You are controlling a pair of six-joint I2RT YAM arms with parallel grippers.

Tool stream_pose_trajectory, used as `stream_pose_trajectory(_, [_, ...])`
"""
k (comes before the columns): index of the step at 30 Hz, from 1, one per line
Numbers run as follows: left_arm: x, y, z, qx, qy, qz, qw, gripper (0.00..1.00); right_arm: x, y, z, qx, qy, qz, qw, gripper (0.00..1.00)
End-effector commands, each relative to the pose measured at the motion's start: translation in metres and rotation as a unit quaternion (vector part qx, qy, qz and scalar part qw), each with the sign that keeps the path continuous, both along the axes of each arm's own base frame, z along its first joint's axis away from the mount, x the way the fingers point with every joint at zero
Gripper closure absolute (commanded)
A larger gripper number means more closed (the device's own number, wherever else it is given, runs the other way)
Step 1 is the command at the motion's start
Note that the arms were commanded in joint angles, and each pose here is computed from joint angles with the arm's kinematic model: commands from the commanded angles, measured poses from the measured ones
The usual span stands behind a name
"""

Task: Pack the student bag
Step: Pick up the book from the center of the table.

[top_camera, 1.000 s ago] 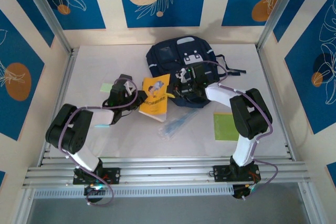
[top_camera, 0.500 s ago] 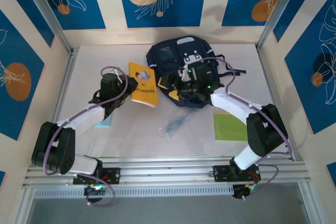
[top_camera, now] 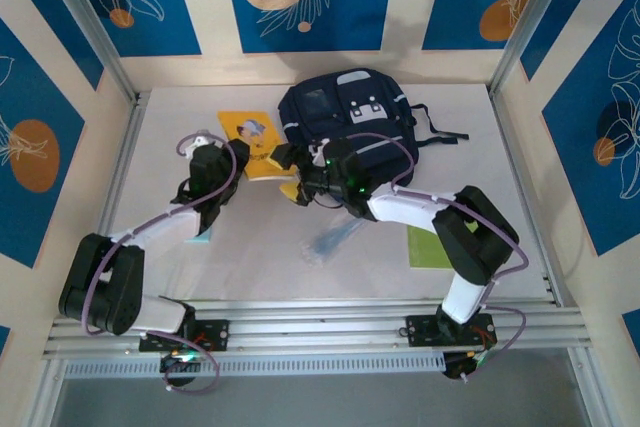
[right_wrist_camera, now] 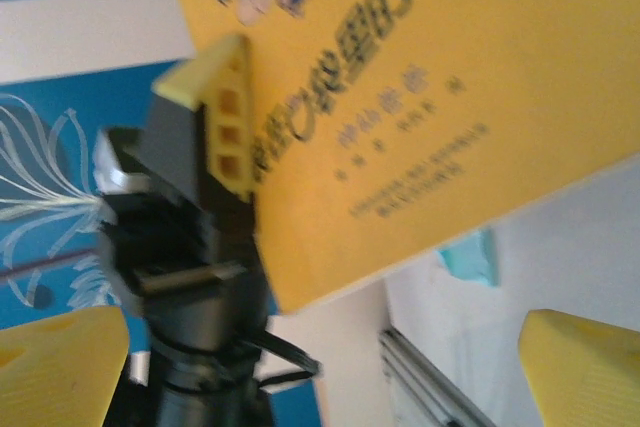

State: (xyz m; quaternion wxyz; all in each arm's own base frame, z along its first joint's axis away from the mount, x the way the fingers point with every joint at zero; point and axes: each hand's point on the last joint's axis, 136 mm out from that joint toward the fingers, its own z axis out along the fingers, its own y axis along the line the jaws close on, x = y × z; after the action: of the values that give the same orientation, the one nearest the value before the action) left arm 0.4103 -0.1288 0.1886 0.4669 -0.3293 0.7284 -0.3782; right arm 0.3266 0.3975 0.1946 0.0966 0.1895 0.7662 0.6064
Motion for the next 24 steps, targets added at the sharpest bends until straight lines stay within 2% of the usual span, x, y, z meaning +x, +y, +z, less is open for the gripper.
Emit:
stream_pose_trajectory(1, [-0.002, 0.002, 0.045, -0.05, -0.08, 0.032, 0.995, 0.98, 0.014, 0.013, 0.02, 0.077, 0.0, -0.033, 0.997, 0.0])
stream_pose_trajectory(7, [-0.007, -0.002, 0.048, -0.086, -0.1, 0.043, 0.99, 0.98, 0.015, 0.04, 0.016, 0.117, 0.024, -0.007, 0.993, 0.03])
stream_pose_trajectory(12, [-0.01, -0.008, 0.052, -0.097, -0.107, 0.034, 0.989, 0.98, 0.02, 0.039, 0.012, 0.117, 0.021, -0.023, 0.993, 0.04])
stream_pose_trajectory(18, [-0.012, -0.004, 0.05, -0.076, -0.109, 0.045, 0.99, 0.98, 0.009, 0.047, 0.021, 0.127, 0.023, 0.011, 0.992, 0.04])
stream_pose_trajectory(24, [-0.011, -0.001, 0.053, -0.069, -0.12, 0.052, 0.989, 0.98, 0.001, 0.058, 0.011, 0.134, 0.047, 0.019, 0.99, 0.03])
